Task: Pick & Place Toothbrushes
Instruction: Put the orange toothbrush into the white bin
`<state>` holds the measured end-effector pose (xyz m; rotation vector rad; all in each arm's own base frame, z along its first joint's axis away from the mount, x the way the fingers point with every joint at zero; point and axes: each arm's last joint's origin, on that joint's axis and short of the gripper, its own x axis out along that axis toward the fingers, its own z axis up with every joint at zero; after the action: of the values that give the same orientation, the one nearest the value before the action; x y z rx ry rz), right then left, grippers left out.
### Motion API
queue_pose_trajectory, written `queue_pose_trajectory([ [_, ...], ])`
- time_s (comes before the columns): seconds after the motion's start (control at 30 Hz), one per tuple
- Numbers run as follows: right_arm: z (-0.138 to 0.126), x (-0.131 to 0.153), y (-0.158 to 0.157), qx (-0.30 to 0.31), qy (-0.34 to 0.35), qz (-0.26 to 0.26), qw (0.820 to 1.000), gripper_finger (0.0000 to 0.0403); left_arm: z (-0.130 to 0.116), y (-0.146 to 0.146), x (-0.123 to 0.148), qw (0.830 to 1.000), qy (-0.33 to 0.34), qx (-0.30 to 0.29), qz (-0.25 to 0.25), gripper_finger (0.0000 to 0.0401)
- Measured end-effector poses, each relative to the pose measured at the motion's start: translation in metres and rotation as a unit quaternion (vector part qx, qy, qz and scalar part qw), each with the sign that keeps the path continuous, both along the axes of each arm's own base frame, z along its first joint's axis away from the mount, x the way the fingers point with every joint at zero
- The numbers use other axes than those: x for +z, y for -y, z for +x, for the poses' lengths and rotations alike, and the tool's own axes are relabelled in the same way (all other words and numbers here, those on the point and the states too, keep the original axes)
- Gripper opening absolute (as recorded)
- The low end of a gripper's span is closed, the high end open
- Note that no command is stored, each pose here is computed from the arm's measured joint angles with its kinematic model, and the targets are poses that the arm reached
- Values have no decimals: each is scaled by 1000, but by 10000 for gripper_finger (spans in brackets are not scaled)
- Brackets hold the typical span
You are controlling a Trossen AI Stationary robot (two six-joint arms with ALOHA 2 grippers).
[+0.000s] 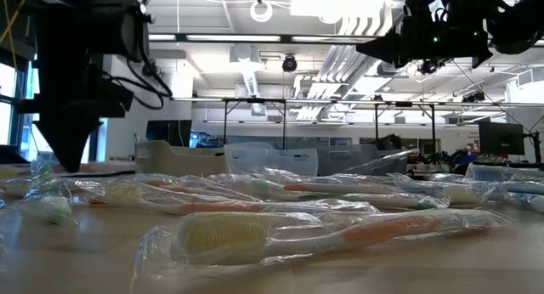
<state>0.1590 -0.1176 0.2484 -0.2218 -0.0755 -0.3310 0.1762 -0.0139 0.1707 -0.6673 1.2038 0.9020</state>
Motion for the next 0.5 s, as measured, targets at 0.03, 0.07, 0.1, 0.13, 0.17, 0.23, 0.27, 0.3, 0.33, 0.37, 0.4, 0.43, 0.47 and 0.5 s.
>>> queue_pose_trajectory([
  [0.03,0,0,0,0,0,-1,1000,5,-2,-1,3,1000,8,0,7,9],
  [0.07,0,0,0,0,-1,-3,1000,5,-3,-1,7,1000,15,1,14,9],
  [0.1,0,0,0,0,-2,-4,1000,5,-5,-2,11,1000,22,1,20,9],
  [0.13,0,0,0,-1,-3,-7,1000,5,-6,-2,16,999,28,1,27,9],
  [0.17,0,0,0,-1,-3,-9,1000,5,-8,-3,22,999,32,-1,36,9],
  [0.23,0,0,0,-1,-5,-9,1000,5,-8,-4,34,997,51,-10,56,9],
  [0.27,0,0,0,-1,-5,-9,1000,5,-9,-5,40,996,59,-15,69,9],
  [0.3,0,0,0,-1,-6,-10,1000,5,-9,-6,47,994,66,-20,84,9],
  [0.33,0,0,0,-2,-6,-10,1000,5,-9,-7,54,991,80,-25,102,9],
  [0.37,0,-1,0,-1,-7,-9,1000,5,-8,-8,62,988,98,-28,118,9],
  [0.4,0,-1,0,-1,-7,-9,1000,5,-8,-9,69,984,111,-33,136,9],
  [0.43,0,-1,0,-2,-6,-9,1000,5,-8,-9,76,980,120,-39,155,9],
  [0.47,0,-1,0,-2,-6,-9,1000,5,-8,-10,84,974,131,-43,178,9],
  [0.5,0,-1,0,-1,-7,-9,1000,5,-7,-11,91,969,143,-46,198,9],
])
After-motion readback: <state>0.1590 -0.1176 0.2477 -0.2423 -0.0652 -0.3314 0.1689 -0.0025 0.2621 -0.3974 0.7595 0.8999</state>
